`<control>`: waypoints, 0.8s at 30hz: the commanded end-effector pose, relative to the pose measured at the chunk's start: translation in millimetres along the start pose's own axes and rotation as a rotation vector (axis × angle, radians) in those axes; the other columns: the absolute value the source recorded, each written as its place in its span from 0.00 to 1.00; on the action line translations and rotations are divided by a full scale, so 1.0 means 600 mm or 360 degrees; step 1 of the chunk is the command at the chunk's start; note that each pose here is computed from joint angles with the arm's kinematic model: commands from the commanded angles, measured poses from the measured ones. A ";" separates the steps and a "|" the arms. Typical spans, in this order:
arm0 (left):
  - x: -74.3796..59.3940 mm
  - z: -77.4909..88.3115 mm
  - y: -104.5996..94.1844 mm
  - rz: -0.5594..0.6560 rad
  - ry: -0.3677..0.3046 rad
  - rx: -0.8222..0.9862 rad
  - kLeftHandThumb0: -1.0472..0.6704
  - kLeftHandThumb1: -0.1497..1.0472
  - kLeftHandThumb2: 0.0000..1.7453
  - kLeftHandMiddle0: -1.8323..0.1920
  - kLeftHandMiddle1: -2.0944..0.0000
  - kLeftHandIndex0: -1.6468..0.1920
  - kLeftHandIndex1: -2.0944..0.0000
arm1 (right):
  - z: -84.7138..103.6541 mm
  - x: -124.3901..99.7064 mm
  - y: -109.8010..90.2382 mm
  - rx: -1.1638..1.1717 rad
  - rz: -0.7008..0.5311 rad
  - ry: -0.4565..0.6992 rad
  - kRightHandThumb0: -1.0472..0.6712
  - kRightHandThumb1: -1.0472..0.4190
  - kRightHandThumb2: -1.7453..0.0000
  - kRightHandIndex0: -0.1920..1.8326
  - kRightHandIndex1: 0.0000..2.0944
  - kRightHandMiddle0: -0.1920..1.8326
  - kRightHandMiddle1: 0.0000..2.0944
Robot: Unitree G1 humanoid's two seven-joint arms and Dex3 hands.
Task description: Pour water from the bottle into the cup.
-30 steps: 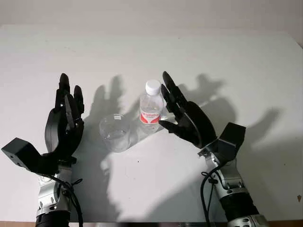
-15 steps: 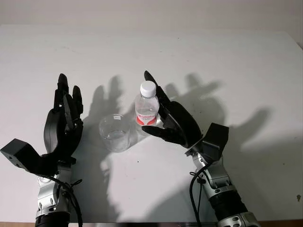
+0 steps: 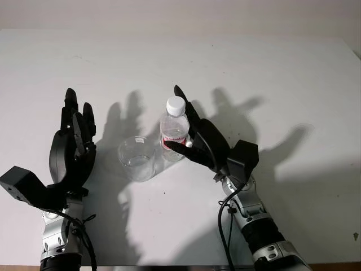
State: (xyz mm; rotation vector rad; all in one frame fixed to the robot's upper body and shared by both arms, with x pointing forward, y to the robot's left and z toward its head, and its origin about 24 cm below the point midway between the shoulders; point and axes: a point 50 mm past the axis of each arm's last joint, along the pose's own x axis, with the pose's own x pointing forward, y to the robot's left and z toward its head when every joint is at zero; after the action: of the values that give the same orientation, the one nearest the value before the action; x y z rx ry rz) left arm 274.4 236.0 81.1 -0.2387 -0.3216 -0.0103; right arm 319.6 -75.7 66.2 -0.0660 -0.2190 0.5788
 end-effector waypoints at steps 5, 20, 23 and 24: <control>-0.006 -0.007 0.003 0.0014 0.0038 0.0005 0.20 1.00 0.37 1.00 1.00 1.00 1.00 | 0.005 0.009 0.002 0.0024 0.0025 -0.0042 0.09 0.03 0.97 0.00 0.00 0.00 0.00; 0.000 -0.009 0.000 0.0013 0.0028 -0.0003 0.20 1.00 0.37 1.00 1.00 1.00 1.00 | 0.031 0.025 0.004 0.0091 0.0086 -0.0152 0.19 0.06 0.97 0.09 0.05 0.09 0.08; 0.000 -0.008 0.001 0.0017 0.0029 0.0007 0.20 1.00 0.37 1.00 1.00 1.00 1.00 | 0.032 0.027 0.004 0.0076 0.0026 -0.0154 0.25 0.04 0.97 0.06 0.55 0.01 0.62; 0.000 -0.008 0.002 0.0018 0.0029 0.0009 0.20 1.00 0.36 1.00 1.00 1.00 1.00 | 0.031 0.027 0.004 0.0075 0.0004 -0.0152 0.26 0.03 0.97 0.03 0.73 0.01 0.74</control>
State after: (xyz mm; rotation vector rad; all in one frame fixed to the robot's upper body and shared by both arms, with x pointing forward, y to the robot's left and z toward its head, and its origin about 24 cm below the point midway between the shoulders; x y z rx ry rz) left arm 278.0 234.9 82.4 -0.2400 -0.3232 -0.0089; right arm 326.3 -66.0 80.1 0.0050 -0.2630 0.6023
